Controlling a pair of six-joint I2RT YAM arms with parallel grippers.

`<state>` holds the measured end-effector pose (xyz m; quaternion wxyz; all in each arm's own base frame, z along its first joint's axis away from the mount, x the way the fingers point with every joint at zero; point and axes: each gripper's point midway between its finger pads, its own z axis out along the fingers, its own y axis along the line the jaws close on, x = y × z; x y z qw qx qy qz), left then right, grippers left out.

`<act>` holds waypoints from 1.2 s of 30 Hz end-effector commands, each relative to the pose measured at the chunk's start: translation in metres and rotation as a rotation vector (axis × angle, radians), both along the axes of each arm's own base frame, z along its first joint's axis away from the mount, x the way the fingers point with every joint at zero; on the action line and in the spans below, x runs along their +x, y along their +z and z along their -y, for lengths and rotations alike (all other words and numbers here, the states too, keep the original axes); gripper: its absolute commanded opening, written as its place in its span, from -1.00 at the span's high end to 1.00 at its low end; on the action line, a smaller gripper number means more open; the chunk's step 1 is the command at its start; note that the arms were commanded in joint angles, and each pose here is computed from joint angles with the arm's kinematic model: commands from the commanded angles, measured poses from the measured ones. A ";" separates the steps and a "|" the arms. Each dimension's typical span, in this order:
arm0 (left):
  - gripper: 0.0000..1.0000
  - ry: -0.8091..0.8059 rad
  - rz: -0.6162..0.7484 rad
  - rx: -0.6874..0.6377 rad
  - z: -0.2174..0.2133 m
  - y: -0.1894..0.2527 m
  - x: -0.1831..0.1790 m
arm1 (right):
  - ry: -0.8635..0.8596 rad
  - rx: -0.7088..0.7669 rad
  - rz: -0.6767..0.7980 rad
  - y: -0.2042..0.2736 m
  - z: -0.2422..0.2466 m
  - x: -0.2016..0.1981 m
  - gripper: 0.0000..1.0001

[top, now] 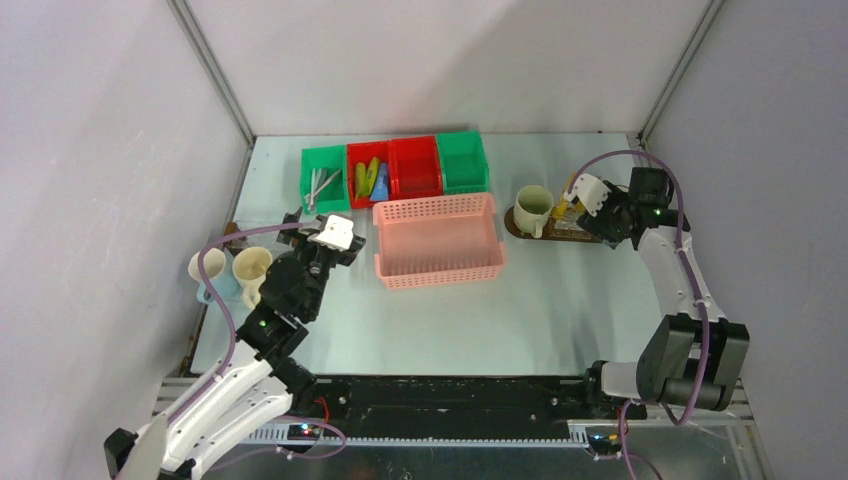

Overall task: Prepare toiletry sets of a toothbrush and toothpaste on the tray
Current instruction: Place the toothbrush in the toothpaste holder.

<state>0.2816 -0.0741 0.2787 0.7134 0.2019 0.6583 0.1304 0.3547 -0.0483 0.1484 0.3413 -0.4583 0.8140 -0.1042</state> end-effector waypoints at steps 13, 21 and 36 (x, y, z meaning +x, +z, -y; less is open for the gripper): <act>-0.97 -0.020 0.033 -0.053 0.002 0.012 0.000 | 0.039 0.093 0.358 0.120 -0.042 -0.014 -0.91; -0.97 -0.006 -0.004 -0.126 0.005 0.017 0.008 | 0.049 0.264 0.531 0.170 -0.080 -0.037 -0.99; -0.97 0.238 -0.178 -0.462 -0.038 0.013 0.067 | -0.038 0.713 0.645 0.200 -0.122 -0.077 -0.99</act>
